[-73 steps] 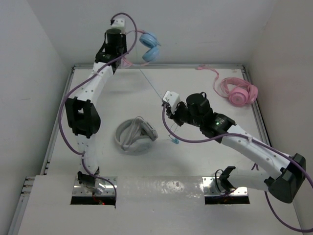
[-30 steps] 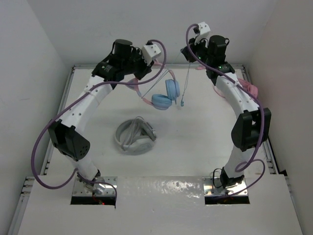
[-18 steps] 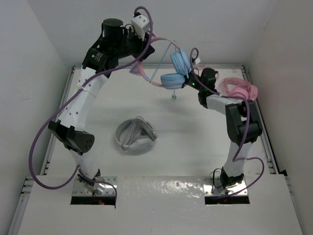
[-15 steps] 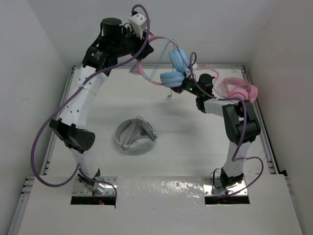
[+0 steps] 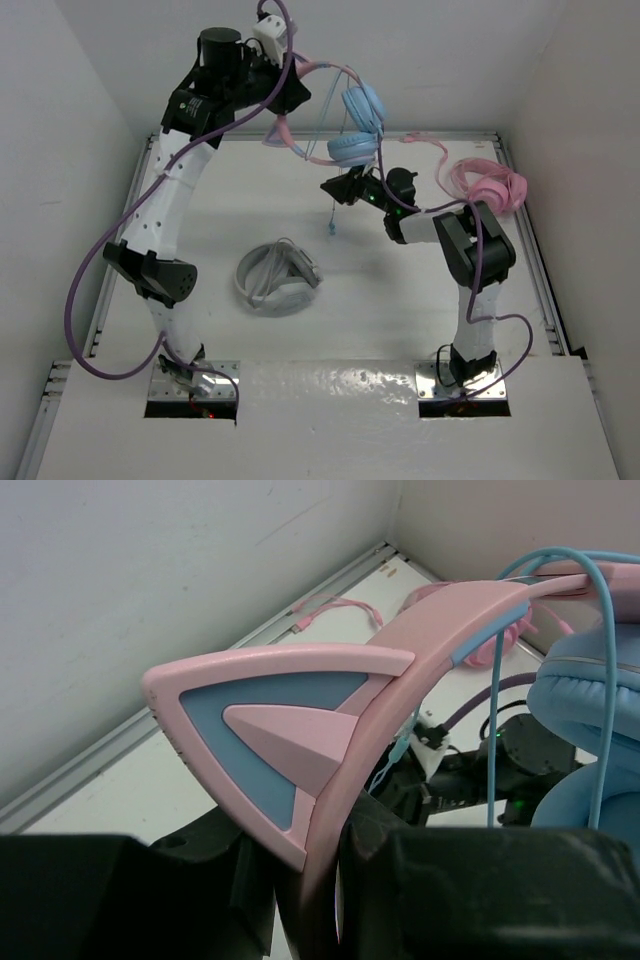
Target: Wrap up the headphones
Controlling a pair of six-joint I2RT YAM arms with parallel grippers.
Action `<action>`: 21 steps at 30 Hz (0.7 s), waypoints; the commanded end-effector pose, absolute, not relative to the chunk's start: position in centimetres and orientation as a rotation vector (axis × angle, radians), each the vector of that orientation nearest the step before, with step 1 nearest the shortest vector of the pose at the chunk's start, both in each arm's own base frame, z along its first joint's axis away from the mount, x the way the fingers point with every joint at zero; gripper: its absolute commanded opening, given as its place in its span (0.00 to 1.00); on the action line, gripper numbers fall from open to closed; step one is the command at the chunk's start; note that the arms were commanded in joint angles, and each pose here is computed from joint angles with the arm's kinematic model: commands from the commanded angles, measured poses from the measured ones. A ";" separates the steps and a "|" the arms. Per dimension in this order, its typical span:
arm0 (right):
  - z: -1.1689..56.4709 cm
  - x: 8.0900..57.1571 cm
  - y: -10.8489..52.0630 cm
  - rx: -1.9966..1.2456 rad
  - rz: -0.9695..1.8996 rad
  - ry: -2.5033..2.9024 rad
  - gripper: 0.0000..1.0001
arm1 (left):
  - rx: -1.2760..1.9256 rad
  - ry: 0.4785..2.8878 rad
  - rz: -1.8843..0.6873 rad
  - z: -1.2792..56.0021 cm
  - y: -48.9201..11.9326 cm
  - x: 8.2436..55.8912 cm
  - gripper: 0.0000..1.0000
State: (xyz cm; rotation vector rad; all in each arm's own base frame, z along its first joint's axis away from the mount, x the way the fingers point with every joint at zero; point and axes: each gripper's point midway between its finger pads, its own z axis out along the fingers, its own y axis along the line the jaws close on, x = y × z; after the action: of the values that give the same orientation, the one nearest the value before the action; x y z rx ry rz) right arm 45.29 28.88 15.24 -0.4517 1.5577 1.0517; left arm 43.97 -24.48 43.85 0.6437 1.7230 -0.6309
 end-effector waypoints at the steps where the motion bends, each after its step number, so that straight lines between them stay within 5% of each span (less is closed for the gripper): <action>1: 16.5 46.7 29.4 -0.457 1.003 1.493 0.29 | 0.578 1.593 -0.709 49.6 -24.5 42.3 0.00; 4: 15.6 46.9 29.6 -0.446 1.011 1.512 0.23 | 0.539 1.582 -0.704 50.6 -24.2 42.3 0.00; 8: 14.3 46.8 29.0 -0.401 0.997 1.541 0.00 | 0.436 1.604 -0.704 51.1 -23.5 43.0 0.00; 14: 10.6 42.5 27.8 -0.445 0.848 1.713 0.00 | 0.052 1.702 -0.650 48.5 -19.8 48.2 0.00; 21: 8.0 35.8 29.2 -0.912 0.578 1.948 0.00 | -0.238 1.774 -0.681 44.3 -16.9 53.2 0.00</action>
State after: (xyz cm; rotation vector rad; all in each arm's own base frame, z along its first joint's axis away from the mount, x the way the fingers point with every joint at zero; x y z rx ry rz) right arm 38.25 29.88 9.30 -0.6662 1.8532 0.7533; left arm 51.47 -19.00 40.32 -0.0232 1.9217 -0.6320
